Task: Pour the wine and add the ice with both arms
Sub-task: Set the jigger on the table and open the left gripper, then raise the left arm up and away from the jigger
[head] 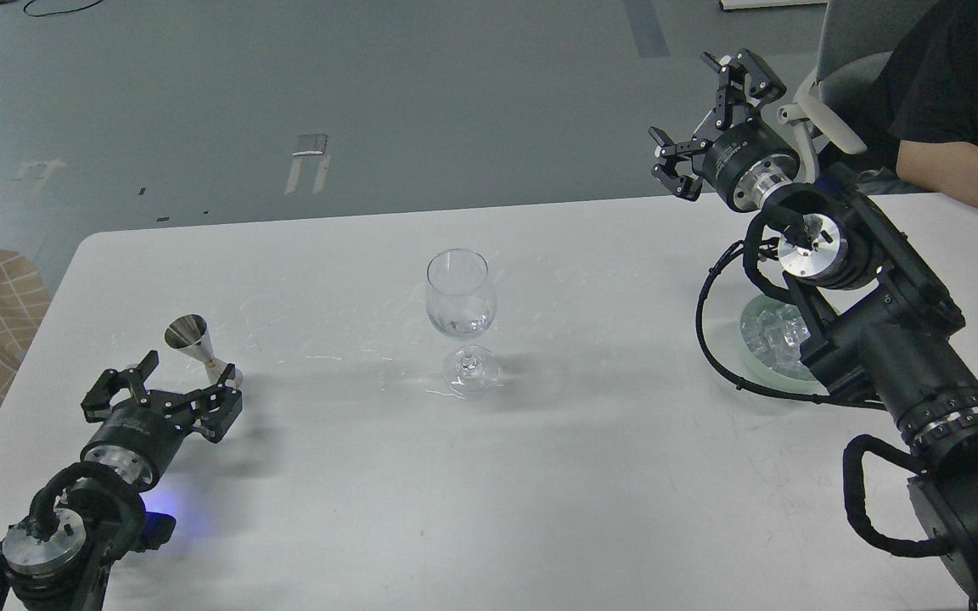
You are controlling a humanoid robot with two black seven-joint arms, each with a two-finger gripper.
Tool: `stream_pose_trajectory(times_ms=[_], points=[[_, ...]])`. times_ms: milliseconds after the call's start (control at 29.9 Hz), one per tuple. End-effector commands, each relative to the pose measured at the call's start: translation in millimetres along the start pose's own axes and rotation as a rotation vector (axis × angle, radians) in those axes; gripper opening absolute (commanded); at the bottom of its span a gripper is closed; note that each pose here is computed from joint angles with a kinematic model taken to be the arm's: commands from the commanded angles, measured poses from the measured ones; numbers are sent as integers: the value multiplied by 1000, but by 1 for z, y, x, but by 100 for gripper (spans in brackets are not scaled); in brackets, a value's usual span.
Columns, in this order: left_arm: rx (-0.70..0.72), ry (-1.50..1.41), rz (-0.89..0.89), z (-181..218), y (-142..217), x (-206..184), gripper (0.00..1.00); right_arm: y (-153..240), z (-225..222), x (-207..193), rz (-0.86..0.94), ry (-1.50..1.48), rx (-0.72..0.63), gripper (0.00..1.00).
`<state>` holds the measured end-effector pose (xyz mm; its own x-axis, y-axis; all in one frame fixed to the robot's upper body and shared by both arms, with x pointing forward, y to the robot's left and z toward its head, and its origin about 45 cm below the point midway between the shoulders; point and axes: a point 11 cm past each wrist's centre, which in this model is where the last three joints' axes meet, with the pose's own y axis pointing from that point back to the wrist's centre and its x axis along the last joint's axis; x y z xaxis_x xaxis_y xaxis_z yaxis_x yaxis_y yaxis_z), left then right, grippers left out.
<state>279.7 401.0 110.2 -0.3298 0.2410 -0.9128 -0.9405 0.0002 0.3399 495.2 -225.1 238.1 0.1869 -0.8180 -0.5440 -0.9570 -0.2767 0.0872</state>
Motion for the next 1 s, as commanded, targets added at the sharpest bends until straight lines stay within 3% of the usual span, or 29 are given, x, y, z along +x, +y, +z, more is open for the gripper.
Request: stream_pose_trajectory(times_ms=[0, 234, 601, 768, 969], points=[[-6, -7, 5, 6, 8, 3, 97, 0, 1, 0, 1, -1, -1, 100], [-12, -29, 23, 18, 30, 11, 97, 0, 0, 0, 0, -1, 0, 100], [-48, -219, -34, 99, 58, -19, 97, 1, -4, 1, -2, 9, 6, 100], [-72, -452, -30, 152, 61, -69, 97, 3, -11, 7, 6, 20, 15, 100], [-130, -522, -158, 168, 39, -144, 97, 7, -14, 9, 4, 29, 24, 100]])
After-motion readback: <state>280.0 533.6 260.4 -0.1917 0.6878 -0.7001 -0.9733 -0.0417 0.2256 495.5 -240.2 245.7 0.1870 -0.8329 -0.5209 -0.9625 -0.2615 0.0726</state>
